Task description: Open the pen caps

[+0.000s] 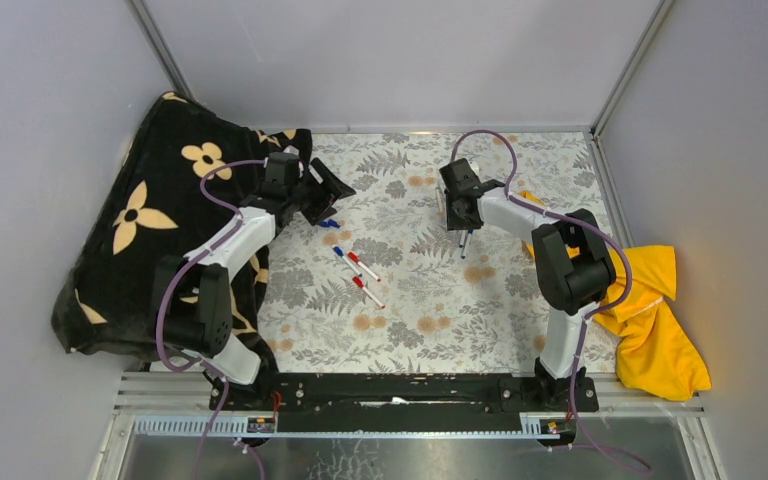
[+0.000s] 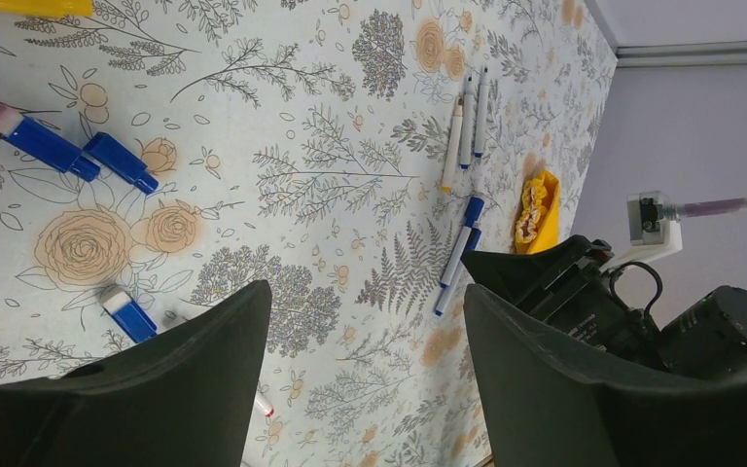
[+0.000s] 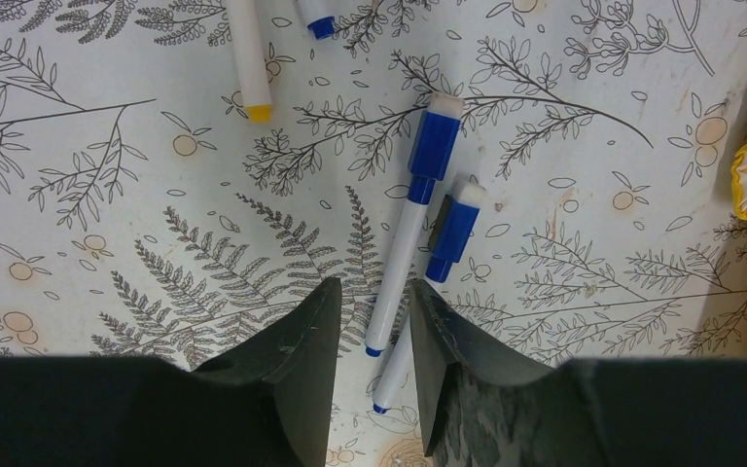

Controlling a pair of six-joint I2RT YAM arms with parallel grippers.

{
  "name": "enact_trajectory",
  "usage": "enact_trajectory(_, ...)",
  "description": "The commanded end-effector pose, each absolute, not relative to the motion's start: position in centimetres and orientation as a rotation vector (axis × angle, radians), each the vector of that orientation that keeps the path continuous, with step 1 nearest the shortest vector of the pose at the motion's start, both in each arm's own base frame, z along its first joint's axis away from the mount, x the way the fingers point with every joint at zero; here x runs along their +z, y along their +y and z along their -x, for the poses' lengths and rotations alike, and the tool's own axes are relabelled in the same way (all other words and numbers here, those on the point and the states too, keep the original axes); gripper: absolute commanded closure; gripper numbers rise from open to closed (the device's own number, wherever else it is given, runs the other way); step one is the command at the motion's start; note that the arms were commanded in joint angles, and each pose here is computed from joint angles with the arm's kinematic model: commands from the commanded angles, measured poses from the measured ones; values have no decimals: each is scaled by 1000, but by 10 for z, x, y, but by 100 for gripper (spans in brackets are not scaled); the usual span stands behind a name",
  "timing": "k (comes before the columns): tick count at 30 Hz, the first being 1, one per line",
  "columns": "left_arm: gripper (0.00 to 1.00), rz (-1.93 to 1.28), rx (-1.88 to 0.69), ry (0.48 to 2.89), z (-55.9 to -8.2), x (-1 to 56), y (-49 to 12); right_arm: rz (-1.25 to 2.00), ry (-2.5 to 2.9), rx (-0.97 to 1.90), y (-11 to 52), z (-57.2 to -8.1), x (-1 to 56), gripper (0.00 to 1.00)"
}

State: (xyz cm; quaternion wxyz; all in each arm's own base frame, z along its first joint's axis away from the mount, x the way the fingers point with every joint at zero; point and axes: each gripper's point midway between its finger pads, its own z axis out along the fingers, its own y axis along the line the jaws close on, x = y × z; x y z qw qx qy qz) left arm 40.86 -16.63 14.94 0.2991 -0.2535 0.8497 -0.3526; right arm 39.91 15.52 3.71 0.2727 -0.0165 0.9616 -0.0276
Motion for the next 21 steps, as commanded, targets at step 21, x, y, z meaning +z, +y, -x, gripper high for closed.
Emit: enact_trajectory(21, 21, 594, -990, 2174, -416, 179, -173, -19, 2598, -101, 145, -402, 25, 61)
